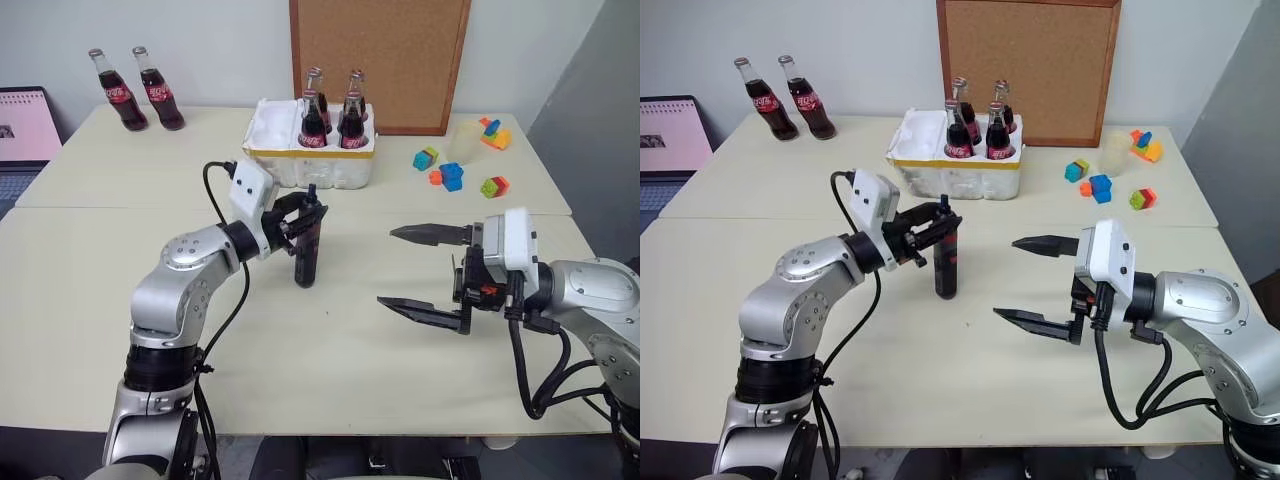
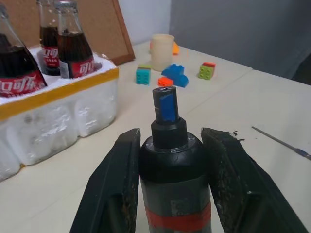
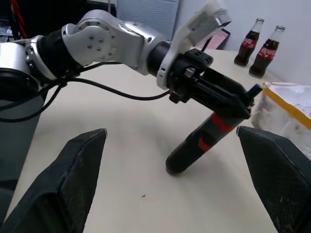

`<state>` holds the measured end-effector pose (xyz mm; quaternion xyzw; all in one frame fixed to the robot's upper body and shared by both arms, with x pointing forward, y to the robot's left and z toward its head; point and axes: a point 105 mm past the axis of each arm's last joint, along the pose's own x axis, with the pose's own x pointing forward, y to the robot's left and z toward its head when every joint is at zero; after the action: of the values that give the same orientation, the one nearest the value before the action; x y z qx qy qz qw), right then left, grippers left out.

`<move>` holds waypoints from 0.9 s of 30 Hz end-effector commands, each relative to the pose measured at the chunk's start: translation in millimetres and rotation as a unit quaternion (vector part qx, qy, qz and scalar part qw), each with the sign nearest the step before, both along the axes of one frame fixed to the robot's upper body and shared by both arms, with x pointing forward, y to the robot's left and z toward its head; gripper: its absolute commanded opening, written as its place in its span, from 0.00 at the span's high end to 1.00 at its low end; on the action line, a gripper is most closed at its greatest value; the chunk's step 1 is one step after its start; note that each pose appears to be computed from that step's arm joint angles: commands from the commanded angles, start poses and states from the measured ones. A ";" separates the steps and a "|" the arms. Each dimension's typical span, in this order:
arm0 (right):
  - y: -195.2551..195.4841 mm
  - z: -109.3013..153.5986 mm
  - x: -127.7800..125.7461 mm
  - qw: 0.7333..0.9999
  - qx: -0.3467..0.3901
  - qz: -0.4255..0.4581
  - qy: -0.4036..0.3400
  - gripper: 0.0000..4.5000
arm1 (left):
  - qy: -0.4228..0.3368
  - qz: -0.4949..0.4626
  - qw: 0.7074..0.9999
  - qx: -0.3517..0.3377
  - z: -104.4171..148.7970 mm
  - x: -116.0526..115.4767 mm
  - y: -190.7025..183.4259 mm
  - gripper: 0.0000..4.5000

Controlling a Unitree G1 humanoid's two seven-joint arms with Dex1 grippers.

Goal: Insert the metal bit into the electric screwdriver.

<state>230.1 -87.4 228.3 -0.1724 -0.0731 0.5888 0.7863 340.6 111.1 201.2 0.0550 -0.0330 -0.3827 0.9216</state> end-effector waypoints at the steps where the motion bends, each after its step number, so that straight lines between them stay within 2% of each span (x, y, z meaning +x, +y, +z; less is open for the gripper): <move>1: -2.1 9.8 -6.9 1.000 -0.002 0.004 -0.020 0.00 | -0.025 0.005 1.000 -0.017 4.8 -11.3 3.4 0.64; 9: -4.8 11.6 -10.2 1.000 -0.017 0.013 -0.014 0.00 | -0.005 -0.003 1.000 -0.025 -7.7 -27.7 2.7 0.64; 19: -5.9 12.5 -8.3 0.999 -0.027 0.018 -0.013 0.00 | 0.006 -0.026 0.999 -0.035 -7.1 -41.8 -3.9 0.64; 22: -6.9 12.3 -4.2 0.999 -0.028 0.012 -0.016 0.00 | -0.005 -0.028 0.999 -0.035 -4.6 -39.4 -7.4 0.64; 27: -16.5 10.8 4.9 0.999 -0.032 -0.012 -0.011 0.00 | -0.068 -0.040 0.997 -0.026 13.0 -35.5 -15.5 0.64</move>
<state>233.7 -99.5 231.5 -0.1886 -0.0480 0.5882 0.7849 308.0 103.8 196.1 0.0401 -0.0607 -0.3991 0.9140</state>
